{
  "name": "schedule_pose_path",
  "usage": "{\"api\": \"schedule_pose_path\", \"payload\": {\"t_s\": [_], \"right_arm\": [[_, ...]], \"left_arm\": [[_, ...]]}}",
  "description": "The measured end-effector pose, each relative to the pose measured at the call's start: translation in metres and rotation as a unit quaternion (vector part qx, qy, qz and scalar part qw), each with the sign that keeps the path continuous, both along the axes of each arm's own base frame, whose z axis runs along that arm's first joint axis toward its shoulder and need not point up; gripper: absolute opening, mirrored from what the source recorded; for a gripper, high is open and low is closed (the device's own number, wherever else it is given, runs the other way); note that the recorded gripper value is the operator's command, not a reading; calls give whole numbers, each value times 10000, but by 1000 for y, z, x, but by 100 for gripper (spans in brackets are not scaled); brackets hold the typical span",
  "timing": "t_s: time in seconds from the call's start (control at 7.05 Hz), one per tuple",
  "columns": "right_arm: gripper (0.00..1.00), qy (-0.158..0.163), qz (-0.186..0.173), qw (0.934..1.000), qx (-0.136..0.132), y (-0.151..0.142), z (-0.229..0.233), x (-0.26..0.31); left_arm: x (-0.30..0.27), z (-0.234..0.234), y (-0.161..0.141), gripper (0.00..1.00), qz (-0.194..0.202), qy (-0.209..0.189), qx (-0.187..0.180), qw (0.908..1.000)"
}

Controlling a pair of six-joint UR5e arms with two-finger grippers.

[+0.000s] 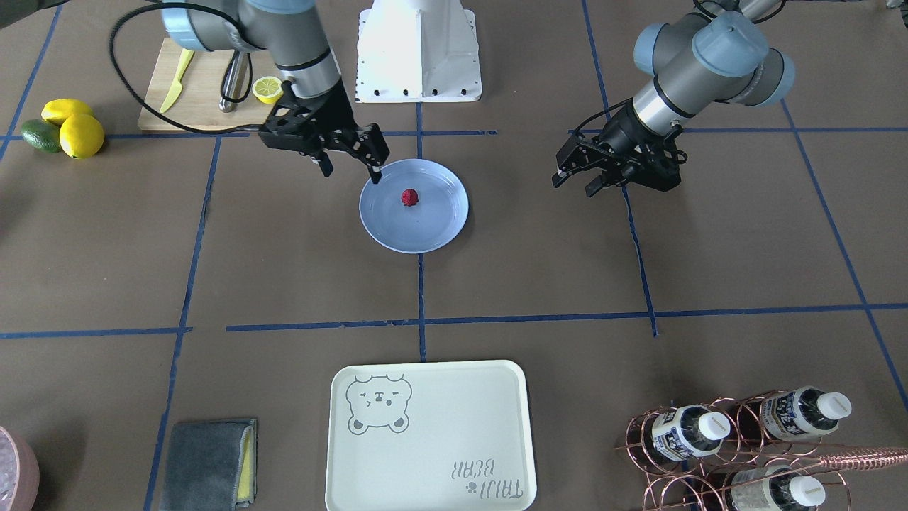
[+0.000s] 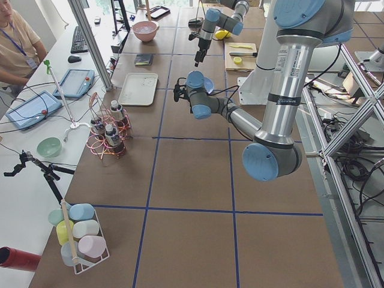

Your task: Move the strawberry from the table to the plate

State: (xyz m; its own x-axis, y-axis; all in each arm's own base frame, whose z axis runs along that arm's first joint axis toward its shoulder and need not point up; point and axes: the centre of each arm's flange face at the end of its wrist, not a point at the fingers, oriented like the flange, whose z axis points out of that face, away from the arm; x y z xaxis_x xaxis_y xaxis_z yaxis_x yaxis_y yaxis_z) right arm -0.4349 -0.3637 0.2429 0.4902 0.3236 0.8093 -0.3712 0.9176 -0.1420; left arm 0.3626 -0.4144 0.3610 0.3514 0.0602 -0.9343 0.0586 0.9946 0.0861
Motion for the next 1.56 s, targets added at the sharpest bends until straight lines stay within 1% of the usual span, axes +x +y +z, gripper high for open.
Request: {"api": "schedule_pose_path", "payload": {"t_s": [0.14,0.28,0.43,0.57,0.71,0.85,0.99,1.13,1.28,1.42,1.56], "right_arm": [[100,217,-287,9992,151,-5,29,50],[100,508,-648,9958,391,-13,64,99],[100,807,-1054,9890,656,-27,102,150],[100,1027,-1443,9803,870,-42,141,200],[100,1148,-1814,9715,1001,-55,186,254],[100,1192,-2010,9666,1054,-61,228,305],[100,1260,-2096,9636,1082,-61,268,354],[100,1254,-2196,9611,1112,-57,306,393],[100,1119,-2218,9619,1139,-52,330,422],[100,977,-2155,9651,1126,-46,346,443],[100,897,-2137,9665,1106,-40,357,453]], "left_arm": [[-20,21,-2,75,-1,-175,224,9996],[-52,50,-4,75,11,-433,555,9975],[-93,84,-5,75,47,-758,939,9927],[-132,114,-4,75,88,-1064,1276,9861],[-171,143,-3,75,127,-1371,1575,9779],[-208,166,-2,76,162,-1653,1835,9689],[-254,188,-5,77,201,-1953,2041,9591],[-302,206,-12,77,281,-2203,2121,9517],[-341,214,-24,77,365,-2343,2010,9505],[-365,209,-42,83,393,-2400,1669,9555],[-379,199,-60,100,422,-2428,1265,9609]]}}
